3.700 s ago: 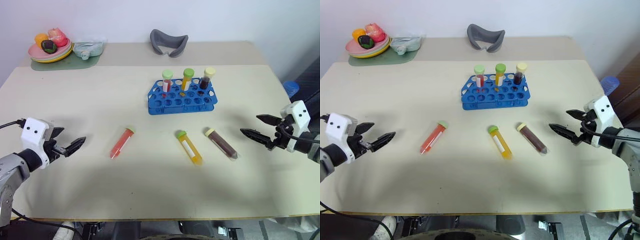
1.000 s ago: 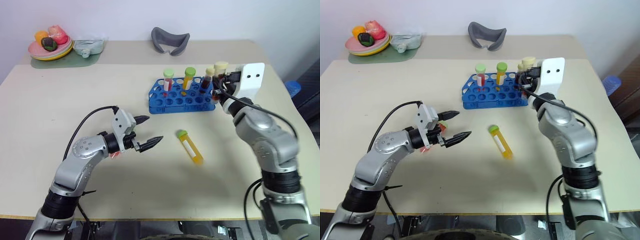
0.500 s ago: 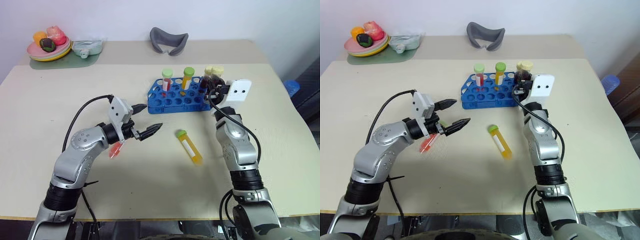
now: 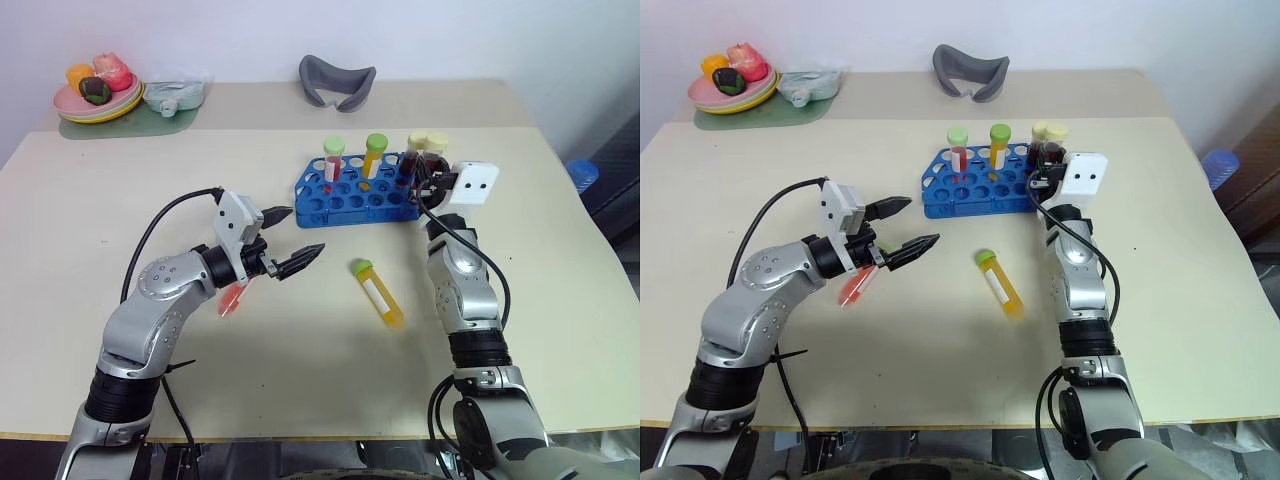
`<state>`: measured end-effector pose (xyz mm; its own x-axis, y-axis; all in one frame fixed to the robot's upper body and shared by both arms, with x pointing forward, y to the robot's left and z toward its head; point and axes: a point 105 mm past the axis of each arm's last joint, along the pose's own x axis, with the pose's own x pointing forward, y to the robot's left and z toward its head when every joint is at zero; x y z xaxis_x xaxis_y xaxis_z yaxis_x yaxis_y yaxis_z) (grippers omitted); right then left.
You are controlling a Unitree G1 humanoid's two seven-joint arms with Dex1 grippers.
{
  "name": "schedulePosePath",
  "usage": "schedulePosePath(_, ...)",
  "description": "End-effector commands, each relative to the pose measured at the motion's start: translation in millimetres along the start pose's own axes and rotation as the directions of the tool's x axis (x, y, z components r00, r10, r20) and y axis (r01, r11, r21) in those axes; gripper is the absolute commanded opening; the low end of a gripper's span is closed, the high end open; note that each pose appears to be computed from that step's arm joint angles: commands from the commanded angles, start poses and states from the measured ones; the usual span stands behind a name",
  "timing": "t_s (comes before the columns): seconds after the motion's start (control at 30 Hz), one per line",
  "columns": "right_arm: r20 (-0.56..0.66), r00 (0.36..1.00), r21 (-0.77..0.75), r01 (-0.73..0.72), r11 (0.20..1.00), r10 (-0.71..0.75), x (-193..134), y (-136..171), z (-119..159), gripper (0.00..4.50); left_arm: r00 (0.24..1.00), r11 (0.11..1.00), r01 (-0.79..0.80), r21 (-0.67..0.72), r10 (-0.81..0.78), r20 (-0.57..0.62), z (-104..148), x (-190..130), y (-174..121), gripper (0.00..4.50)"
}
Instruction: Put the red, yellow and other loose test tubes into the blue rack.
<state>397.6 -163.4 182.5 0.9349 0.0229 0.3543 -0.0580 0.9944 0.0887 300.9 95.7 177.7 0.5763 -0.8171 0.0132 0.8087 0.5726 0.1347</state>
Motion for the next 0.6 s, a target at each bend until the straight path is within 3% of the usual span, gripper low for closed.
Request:
schedulePosePath(0.03,0.084,0.996,0.024,-0.021,0.999,0.019,5,6,20,2.18,0.999,0.999,0.016,0.034,-0.017,0.038,11,-1,-4,4.5)
schedulePosePath(0.17,0.113,0.994,0.001,-0.014,1.0,0.013,4,3,34,4.16,0.999,0.999,0.017,0.032,-0.018,0.035,9,-3,-5,4.5)
schedulePosePath(0.2,0.124,0.992,-0.017,-0.009,1.0,0.011,2,-1,41,4.43,0.999,0.999,0.016,0.031,-0.017,0.034,8,-3,-5,4.5)
schedulePosePath(0.4,0.103,0.989,-0.148,-0.088,0.985,0.104,-21,-19,83,4.43,1.0,1.0,-0.01,0.028,0.009,0.025,3,-11,-1,4.5)
schedulePosePath(0.5,-0.053,0.959,-0.177,-0.282,0.943,0.277,-44,-18,89,4.43,1.0,0.999,-0.025,0.027,0.025,0.009,-2,-16,4,4.5)
schedulePosePath(0.6,-0.301,0.848,-0.141,-0.492,0.859,0.436,-76,-9,83,4.43,1.0,0.999,-0.027,0.034,0.028,-0.011,-8,-18,8,4.5)
